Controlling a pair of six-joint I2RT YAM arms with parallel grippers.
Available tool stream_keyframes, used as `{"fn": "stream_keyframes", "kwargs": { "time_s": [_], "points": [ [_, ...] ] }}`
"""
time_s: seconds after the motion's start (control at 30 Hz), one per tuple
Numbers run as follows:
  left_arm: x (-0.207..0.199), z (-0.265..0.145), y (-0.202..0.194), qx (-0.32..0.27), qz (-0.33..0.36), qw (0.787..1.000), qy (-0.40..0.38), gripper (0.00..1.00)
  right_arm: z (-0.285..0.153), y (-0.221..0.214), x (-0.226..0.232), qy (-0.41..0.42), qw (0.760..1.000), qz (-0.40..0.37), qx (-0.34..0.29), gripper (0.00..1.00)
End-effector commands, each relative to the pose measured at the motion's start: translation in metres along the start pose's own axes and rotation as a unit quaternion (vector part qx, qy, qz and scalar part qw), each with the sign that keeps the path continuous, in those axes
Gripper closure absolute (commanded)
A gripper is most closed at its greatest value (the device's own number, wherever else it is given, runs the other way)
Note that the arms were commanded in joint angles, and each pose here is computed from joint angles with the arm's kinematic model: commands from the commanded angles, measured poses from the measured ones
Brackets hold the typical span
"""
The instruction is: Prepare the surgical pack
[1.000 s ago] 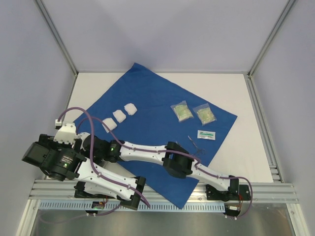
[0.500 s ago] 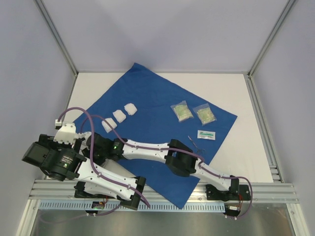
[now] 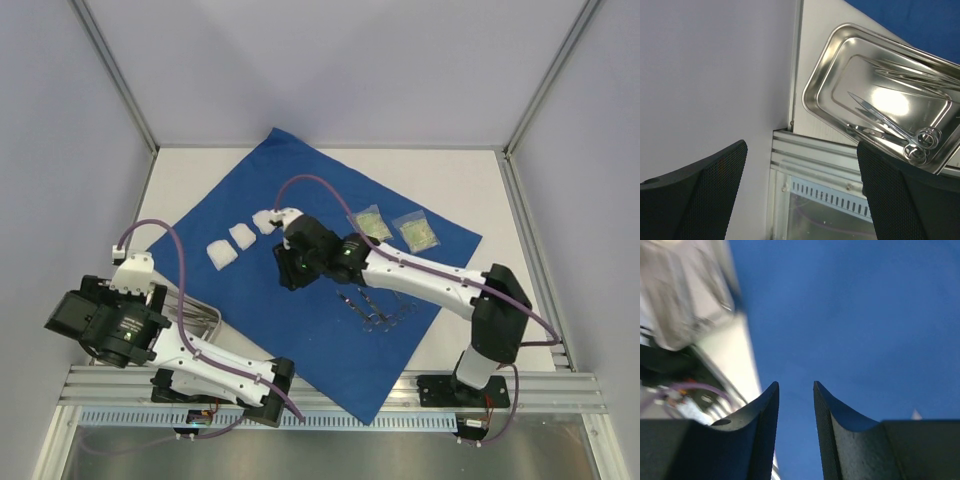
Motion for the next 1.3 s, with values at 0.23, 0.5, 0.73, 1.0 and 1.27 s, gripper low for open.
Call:
{"fn": "stream_keyframes", "kwargs": {
  "time_s": [0.23,0.5,0.73,1.0,1.27],
  "points": [
    [-0.084,0.015,-0.042,0.065,-0.095,0.976,-0.183,0.00,-0.079,-0.101,-0.169,-0.202,0.971,0.052,0.118,0.63],
    [-0.085,0.018,-0.051,0.082,-0.094,0.975,-0.184,0.00,-0.060,-0.124,-0.196,-0.202,0.965,0.066,0.153,0.63],
    [-0.086,0.018,-0.052,0.086,-0.105,0.974,-0.180,0.00,-0.052,-0.140,-0.192,-0.184,0.962,0.074,0.189,0.66],
    [-0.098,0.018,-0.056,0.087,-0.106,0.972,-0.189,0.00,-0.044,-0.144,-0.194,-0.185,0.962,0.063,0.189,0.65],
    [-0.095,0.017,-0.057,0.098,-0.111,0.971,-0.189,0.00,-0.035,-0.168,-0.198,-0.188,0.956,0.055,0.219,0.67]
  ]
}}
Point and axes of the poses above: each gripper's point midway between its finger pads, its own z axis out along the fingers, its own x axis along the line the jaws close on, y = z × x, the point moved 1 cm from there along -z, back along the fingers, and after that the axes turned 6 degrees about z, right-handed, at the moved point
